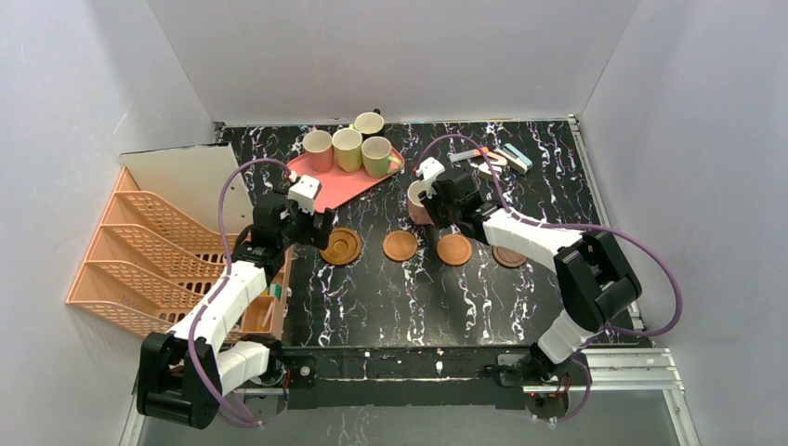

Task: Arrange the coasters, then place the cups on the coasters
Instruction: Pick up the cup at the center of the board, then place the cup on the coaster.

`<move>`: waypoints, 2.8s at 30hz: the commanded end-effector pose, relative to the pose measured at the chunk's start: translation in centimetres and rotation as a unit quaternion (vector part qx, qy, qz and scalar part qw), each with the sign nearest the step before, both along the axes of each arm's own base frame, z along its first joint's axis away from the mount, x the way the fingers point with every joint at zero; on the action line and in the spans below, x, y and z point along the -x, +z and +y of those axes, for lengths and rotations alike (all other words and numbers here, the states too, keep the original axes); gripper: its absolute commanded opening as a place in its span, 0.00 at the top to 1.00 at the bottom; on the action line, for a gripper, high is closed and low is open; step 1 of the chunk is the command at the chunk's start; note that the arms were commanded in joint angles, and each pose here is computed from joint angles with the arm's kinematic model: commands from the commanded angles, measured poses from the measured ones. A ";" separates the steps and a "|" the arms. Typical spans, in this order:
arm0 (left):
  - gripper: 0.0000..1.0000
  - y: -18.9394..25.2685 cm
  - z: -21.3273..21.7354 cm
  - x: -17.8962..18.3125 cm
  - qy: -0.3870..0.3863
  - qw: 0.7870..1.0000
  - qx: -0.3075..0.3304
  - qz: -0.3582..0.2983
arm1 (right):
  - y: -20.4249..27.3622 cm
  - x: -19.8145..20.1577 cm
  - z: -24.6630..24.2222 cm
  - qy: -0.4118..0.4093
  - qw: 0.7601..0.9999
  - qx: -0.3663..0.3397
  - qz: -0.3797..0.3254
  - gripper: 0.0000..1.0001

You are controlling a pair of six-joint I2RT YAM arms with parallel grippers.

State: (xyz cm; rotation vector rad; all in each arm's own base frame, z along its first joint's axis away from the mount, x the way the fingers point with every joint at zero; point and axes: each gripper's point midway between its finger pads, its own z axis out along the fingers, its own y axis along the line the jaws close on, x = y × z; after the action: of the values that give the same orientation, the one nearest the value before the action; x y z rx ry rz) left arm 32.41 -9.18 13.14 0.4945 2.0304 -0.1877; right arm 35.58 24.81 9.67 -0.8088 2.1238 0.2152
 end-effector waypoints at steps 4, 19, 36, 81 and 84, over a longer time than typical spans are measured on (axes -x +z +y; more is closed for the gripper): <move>0.02 -0.1 0.3 -0.1 0.004 1.000 -0.002 -0.003 | 0.4 -0.7 0.9 0.011 1.000 -0.012 -0.014 0.87; 0.02 -0.1 0.3 -0.1 0.004 1.000 -0.003 -0.003 | 9.9 -0.7 -1.6 0.004 0.989 -0.074 -0.130 0.99; 0.02 0.2 0.3 0.1 0.000 1.000 -0.003 -0.008 | 17.7 0.4 -15.6 -0.114 0.973 -0.009 -0.198 0.99; 0.02 -0.5 0.4 -0.1 -0.002 1.000 -0.013 0.001 | 8.6 8.5 -35.1 -0.158 0.985 0.014 -0.062 0.99; 0.02 -0.4 0.4 0.1 -0.001 1.000 -0.013 -0.001 | 8.3 8.7 -35.0 -0.156 0.986 0.012 -0.052 0.99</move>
State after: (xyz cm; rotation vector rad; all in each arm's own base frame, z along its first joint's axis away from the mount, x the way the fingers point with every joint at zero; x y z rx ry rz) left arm 32.53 -8.89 12.24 0.5100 2.0549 -0.1638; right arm 25.82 -9.79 14.94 -0.4090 2.2207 0.0474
